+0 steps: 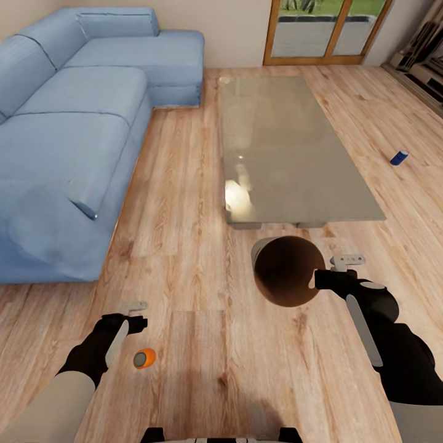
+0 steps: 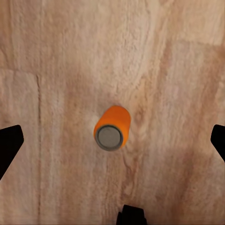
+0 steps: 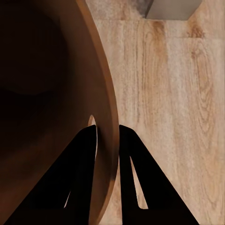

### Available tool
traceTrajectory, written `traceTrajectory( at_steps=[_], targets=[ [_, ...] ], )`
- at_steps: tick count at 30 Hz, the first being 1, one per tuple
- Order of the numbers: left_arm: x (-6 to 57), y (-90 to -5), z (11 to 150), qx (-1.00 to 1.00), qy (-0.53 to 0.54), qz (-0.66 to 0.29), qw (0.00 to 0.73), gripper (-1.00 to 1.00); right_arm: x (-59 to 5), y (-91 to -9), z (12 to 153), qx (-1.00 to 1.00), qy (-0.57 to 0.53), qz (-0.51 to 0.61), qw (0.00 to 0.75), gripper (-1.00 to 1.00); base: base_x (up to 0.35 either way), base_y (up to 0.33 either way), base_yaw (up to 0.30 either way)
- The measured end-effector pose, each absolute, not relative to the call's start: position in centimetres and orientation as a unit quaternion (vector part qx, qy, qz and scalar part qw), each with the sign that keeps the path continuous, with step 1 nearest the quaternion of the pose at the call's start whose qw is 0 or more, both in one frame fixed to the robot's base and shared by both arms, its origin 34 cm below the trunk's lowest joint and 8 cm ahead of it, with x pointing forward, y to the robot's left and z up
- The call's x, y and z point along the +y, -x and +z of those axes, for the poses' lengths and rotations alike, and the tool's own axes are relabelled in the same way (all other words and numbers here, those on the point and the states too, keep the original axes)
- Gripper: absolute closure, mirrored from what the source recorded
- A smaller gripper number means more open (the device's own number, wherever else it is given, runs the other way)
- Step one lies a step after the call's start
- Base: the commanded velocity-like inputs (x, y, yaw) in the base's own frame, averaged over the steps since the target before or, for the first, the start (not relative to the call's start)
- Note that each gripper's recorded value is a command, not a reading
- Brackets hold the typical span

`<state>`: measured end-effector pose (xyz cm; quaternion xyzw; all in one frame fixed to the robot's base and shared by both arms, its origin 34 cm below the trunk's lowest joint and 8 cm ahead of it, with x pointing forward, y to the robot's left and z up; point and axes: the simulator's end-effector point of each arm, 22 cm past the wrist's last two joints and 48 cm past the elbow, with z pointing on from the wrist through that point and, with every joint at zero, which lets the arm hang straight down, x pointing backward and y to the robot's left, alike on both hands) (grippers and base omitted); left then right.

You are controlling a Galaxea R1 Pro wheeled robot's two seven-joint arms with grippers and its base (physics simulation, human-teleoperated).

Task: Put the three can of soda from the living room inside the tash can in the kitchen.

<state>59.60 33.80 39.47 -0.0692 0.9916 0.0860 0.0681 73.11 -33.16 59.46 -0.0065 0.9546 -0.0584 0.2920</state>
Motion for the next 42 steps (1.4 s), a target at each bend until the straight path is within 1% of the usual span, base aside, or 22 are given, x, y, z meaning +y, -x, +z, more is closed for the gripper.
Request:
traceTrajectory(
  at_steps=[11,23,28,42],
  targets=[
    [34.5,-58.8,37.4,0.990,0.071,0.103,0.063,-1.00,-33.1,-72.9,57.4,0.955,0.005,-0.056,0.292,1.00,0.000,0.000,0.000],
    [33.5,-58.6,35.7,0.991,0.070,0.099,0.062,-1.00,-33.5,-73.3,56.4,0.953,0.005,-0.062,0.297,1.00,0.000,0.000,0.000],
    [33.7,-58.5,35.2,0.990,0.071,0.103,0.062,-1.00,-33.7,-73.9,56.4,0.958,0.005,-0.063,0.280,1.00,0.000,0.000,0.000],
    [33.2,-58.0,32.4,0.990,0.071,0.106,0.060,-1.00,-33.5,-74.8,54.7,0.959,0.004,-0.063,0.276,1.00,0.000,0.000,0.000]
  ],
)
